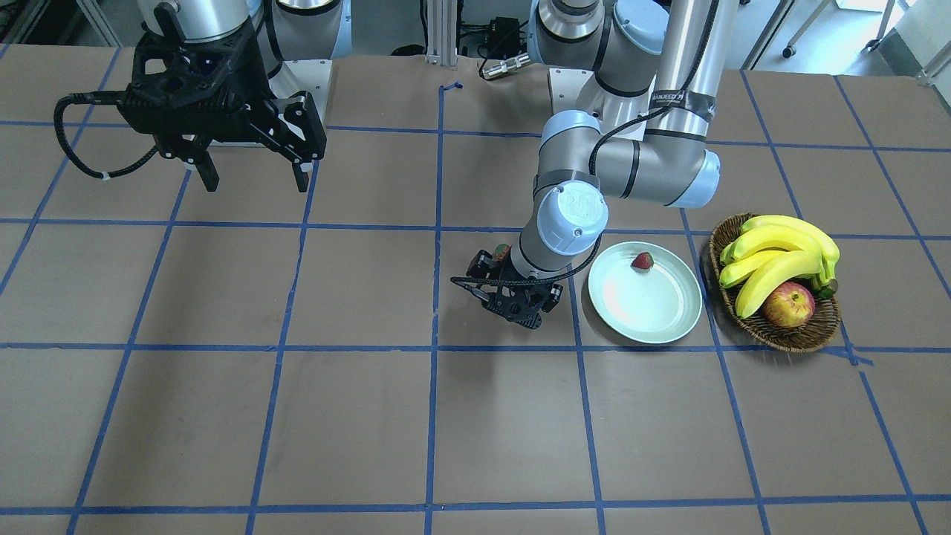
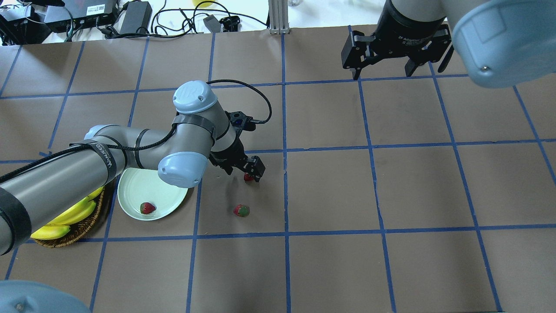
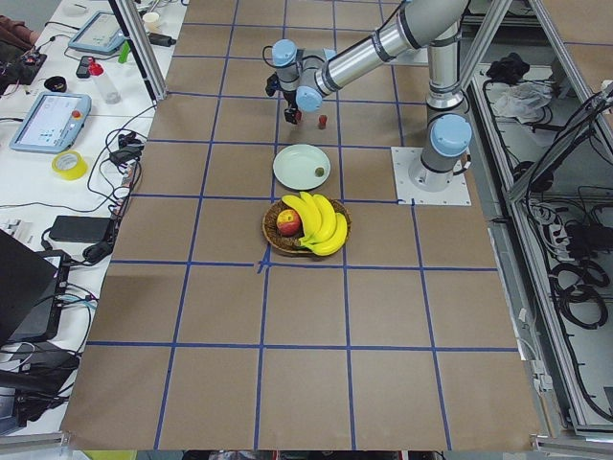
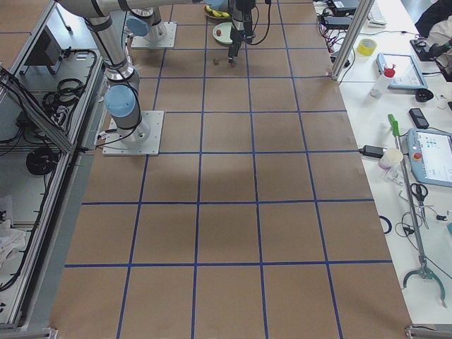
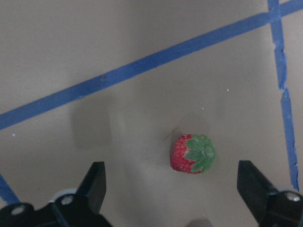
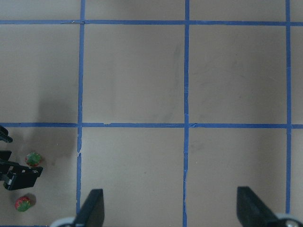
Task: Collect all strawberries into plate
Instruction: 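Move the left gripper back over the remaining strawberries, then close the left gripper on another strawberry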
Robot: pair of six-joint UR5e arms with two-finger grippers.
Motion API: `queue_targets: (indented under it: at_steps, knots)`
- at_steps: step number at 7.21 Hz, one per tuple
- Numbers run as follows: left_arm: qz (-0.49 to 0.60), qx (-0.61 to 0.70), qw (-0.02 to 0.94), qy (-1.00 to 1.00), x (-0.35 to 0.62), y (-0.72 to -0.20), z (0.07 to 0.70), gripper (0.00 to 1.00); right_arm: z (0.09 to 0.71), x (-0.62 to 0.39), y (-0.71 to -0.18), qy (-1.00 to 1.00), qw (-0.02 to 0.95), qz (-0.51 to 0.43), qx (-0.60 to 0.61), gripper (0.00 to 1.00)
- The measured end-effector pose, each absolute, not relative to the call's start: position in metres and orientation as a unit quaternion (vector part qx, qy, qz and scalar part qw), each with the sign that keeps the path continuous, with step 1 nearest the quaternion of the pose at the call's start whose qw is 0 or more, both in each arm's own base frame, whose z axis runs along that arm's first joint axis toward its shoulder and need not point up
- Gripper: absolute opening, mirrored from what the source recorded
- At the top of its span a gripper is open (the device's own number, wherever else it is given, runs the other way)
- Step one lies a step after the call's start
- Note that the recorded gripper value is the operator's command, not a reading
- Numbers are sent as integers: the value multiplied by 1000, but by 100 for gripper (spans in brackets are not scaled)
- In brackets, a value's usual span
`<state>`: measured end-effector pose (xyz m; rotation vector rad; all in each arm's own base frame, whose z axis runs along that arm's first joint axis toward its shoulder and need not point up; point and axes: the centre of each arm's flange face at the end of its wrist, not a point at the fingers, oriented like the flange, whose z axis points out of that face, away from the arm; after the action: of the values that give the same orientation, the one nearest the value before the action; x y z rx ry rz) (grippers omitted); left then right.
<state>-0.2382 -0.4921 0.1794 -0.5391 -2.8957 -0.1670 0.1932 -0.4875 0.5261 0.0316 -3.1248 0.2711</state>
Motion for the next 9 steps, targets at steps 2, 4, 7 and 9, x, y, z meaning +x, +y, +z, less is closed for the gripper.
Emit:
queue_targets:
  at_steps: [2,4,7,9]
  knots:
    - [-61,-185,96,-976,-242,-488,175,23,526,193,-488,-996,2,87,11,100]
    - [-59,-186,96,-976,-243,-489,176,0,527,193,-488,-996,2,88,11,100]
    - [-47,-191,96,-976,-245,-498,187,0,527,193,-488,-996,2,88,12,100]
    - [-27,-188,94,-977,-243,-508,211,0,527,193,-488,-996,3,87,12,100]
